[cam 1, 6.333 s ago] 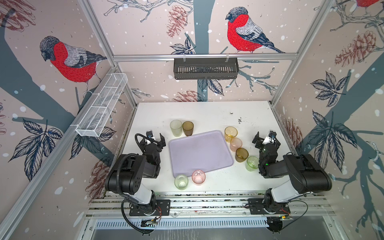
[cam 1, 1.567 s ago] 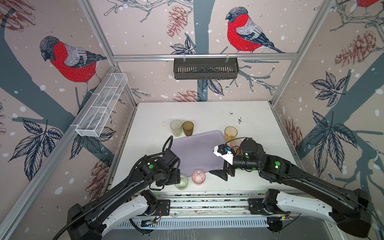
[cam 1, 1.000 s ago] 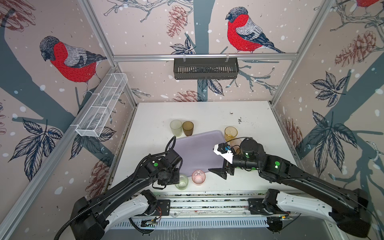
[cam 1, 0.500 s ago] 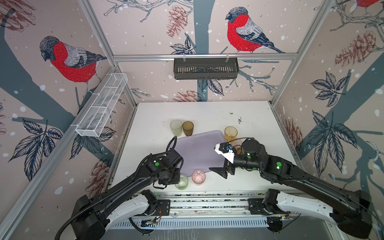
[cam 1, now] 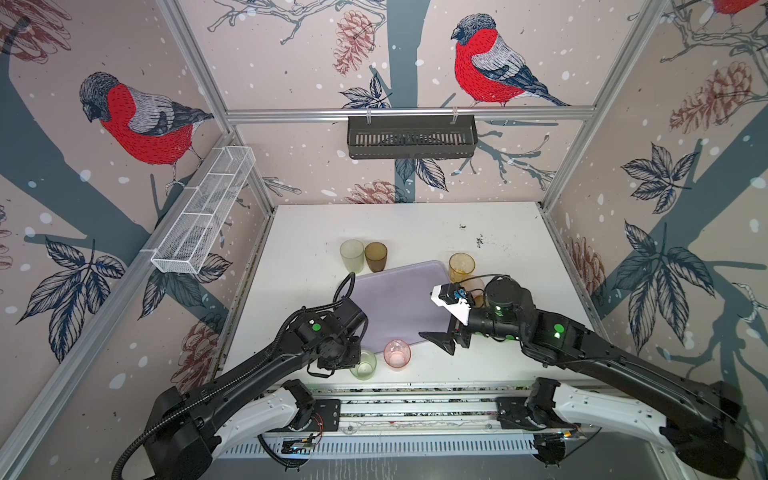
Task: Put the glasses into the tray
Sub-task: 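Close the left gripper on the green glass rim while the right hovers, then lift the pale green glass with the left gripper and carry it over the tray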
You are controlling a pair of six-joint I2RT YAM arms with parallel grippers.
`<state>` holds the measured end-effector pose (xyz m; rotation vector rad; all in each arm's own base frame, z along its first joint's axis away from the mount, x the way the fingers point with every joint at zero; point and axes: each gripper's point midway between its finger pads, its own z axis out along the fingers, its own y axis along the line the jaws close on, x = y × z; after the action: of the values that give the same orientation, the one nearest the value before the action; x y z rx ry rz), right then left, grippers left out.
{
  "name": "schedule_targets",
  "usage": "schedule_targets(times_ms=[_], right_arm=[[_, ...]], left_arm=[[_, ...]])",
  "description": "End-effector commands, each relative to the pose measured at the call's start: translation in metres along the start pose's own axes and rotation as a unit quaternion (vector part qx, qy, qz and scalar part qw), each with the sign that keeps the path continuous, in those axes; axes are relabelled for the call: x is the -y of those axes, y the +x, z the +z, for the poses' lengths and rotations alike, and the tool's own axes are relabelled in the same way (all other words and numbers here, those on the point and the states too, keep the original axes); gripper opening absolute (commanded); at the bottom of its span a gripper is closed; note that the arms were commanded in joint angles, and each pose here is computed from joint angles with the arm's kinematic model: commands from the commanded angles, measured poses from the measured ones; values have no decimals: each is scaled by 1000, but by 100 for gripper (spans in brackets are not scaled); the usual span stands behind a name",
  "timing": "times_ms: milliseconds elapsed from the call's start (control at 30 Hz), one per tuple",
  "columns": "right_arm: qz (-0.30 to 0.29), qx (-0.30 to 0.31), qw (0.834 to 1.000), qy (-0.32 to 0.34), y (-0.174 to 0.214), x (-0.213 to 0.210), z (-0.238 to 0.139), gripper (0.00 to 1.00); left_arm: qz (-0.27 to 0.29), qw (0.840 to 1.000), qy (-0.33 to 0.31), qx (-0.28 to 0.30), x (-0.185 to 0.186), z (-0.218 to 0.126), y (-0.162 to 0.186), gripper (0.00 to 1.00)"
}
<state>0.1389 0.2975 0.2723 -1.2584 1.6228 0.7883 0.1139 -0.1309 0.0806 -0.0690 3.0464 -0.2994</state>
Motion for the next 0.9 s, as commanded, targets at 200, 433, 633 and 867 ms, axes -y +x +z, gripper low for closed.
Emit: schedule_targets(times_ms=[200,433,633,867], right_arm=[[-10,12,1000,7,-10,4,-1,99],[-12,8,1000,9,-9,5,-1,99],[-17,6,1000,13,-9,6,-2,100],[-19,6,1000,16,-9,7,-3,99]], left_arm=[[5,1000,-5,-3,-2,0,2,19],[3,1000,-5,-3,-2,0,2,17],[6,1000,-8,-8,-2,1,3,15],[6,1000,-11,-10,-3,3,3,11]])
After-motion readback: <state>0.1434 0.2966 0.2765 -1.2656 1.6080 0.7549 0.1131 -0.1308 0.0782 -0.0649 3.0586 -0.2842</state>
